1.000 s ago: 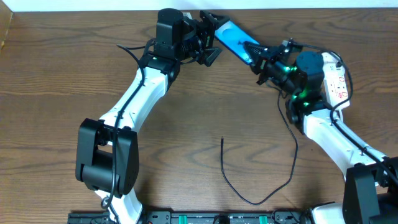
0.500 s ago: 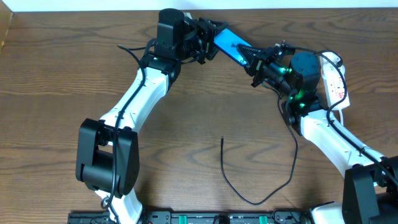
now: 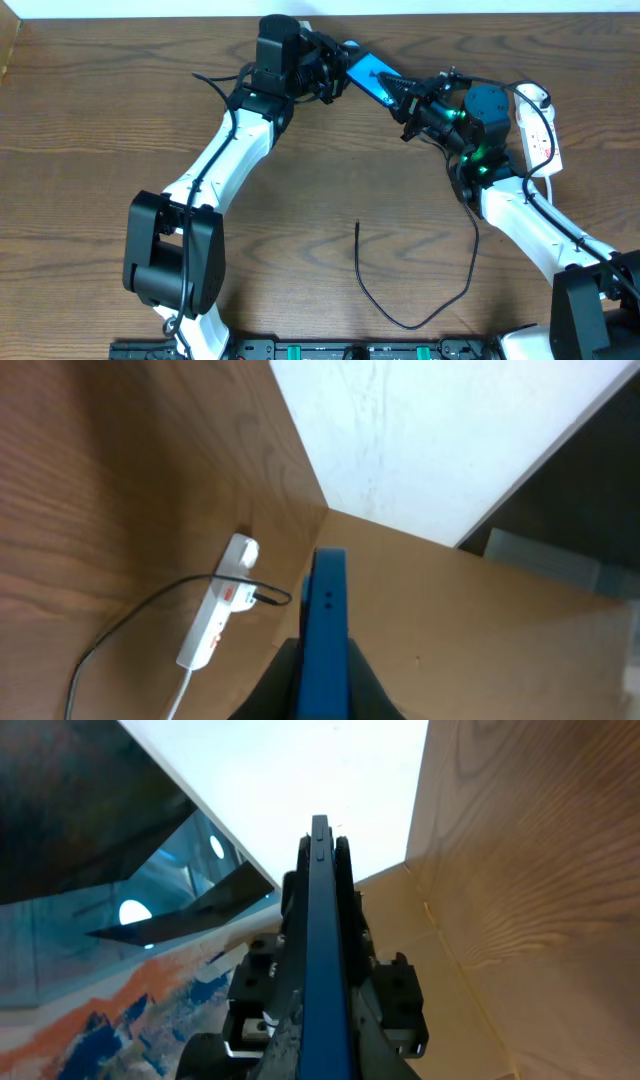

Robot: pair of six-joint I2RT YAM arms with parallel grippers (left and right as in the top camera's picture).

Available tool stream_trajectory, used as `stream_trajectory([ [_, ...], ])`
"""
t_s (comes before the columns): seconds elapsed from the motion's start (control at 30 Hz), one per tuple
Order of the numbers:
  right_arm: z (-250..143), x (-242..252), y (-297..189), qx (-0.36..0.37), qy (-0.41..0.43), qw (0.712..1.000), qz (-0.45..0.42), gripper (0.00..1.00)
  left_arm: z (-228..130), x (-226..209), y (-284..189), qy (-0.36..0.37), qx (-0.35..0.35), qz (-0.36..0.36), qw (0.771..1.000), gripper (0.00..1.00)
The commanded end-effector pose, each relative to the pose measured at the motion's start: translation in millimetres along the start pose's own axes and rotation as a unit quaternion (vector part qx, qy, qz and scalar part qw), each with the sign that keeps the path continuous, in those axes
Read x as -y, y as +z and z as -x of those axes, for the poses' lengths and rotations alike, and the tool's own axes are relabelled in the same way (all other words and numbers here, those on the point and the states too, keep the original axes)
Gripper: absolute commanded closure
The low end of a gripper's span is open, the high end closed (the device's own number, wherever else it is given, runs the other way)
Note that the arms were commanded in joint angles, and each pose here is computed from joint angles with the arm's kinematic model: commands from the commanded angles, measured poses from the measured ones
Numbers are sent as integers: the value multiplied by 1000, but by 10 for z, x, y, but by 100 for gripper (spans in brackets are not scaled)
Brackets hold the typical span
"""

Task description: Plug charger to phone and switch on socket

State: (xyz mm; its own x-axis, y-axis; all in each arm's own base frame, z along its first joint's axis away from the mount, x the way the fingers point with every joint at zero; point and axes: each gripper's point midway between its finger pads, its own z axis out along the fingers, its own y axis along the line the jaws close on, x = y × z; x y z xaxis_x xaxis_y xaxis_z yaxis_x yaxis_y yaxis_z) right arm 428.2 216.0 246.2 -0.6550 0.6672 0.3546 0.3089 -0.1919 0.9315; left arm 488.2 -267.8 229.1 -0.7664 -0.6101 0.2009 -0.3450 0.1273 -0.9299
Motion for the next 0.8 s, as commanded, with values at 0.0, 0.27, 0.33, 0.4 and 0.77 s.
stream_trajectory([
  [0.0,-244,-96,33,-40,-12,999,8,98,-72,105,-23,10,-5,-9,1000,93],
  [0.27,-266,-90,39,-43,-45,998,9,42,-50,105,-33,13,-3,-9,1000,93],
  [0.33,-269,-89,34,-46,-71,996,9,10,9,110,-67,19,0,-10,1000,93],
  [0.4,-293,-85,10,-62,-84,995,6,1,123,113,-133,16,7,-13,1000,93],
  [0.77,-146,-141,-219,-109,-224,969,12,1,655,166,-950,-15,-77,-51,996,93],
])
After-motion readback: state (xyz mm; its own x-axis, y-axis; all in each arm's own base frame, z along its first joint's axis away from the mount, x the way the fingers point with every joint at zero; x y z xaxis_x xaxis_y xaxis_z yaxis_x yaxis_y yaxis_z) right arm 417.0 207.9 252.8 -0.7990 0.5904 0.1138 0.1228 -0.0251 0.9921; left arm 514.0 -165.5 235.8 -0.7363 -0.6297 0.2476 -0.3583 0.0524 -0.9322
